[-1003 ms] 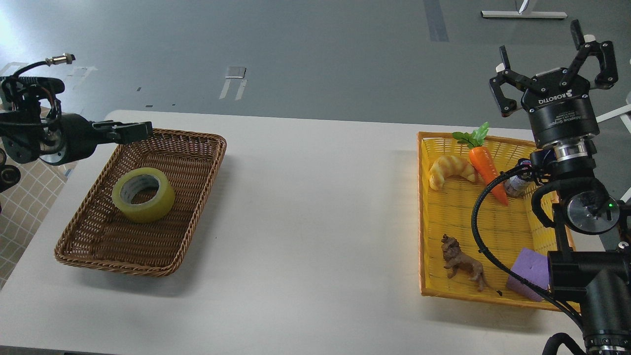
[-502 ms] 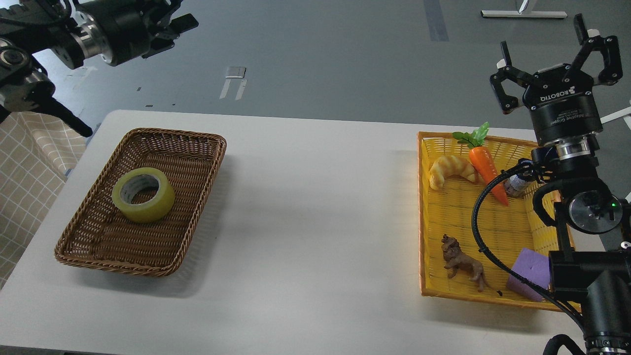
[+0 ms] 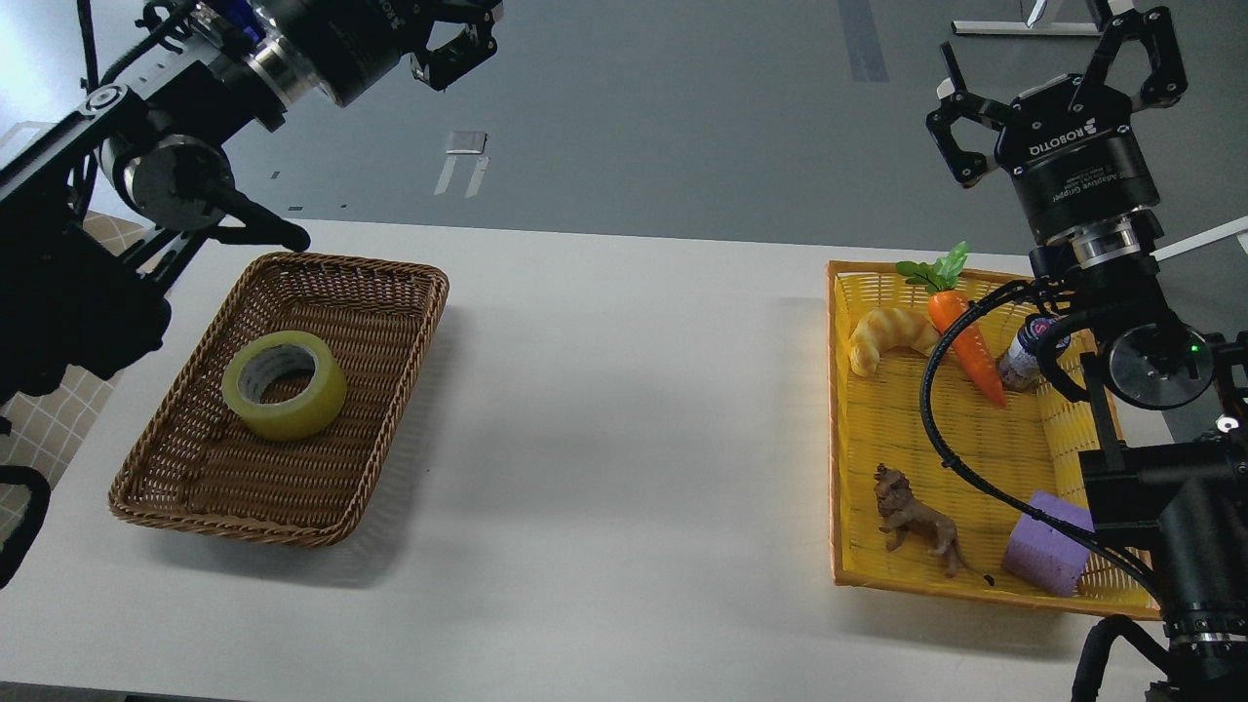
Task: Place and transfer tape with both arms
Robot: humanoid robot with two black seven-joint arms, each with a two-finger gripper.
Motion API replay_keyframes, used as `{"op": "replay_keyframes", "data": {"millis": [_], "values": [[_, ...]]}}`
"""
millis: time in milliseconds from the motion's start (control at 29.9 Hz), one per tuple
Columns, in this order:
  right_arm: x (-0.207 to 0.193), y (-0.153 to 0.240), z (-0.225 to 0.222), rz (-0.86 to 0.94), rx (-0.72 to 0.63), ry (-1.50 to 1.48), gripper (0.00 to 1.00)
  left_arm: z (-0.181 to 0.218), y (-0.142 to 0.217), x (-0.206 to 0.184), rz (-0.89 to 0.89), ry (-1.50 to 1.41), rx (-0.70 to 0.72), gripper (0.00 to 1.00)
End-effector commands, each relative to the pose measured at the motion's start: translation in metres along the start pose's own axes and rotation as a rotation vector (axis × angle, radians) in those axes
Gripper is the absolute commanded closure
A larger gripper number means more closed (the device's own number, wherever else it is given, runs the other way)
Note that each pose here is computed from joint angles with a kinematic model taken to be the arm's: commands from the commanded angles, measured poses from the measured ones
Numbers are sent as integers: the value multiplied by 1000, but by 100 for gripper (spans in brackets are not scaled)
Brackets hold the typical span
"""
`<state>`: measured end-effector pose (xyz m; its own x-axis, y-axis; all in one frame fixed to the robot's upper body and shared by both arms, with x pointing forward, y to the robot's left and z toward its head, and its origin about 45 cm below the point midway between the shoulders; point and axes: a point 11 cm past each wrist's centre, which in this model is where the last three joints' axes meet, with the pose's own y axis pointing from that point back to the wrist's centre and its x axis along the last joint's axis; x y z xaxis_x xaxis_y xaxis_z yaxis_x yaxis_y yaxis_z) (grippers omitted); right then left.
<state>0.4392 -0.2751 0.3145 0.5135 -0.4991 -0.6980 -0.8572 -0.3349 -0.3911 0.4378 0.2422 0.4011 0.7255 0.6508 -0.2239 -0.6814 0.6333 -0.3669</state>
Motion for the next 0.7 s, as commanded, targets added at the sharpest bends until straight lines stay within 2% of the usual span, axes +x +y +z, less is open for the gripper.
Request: {"op": "replay_keyframes", "data": {"millis": [0,201,669], "values": [[7,0,6,20,-35,17,0,-21,25,15,80,129,-87,2],[3,-1,27,3,-118,75,0,-45,33,27,158,217,-118,2],[5,5,48,18,-103,6,0,-58,33,23,159,246,-102,2]]}}
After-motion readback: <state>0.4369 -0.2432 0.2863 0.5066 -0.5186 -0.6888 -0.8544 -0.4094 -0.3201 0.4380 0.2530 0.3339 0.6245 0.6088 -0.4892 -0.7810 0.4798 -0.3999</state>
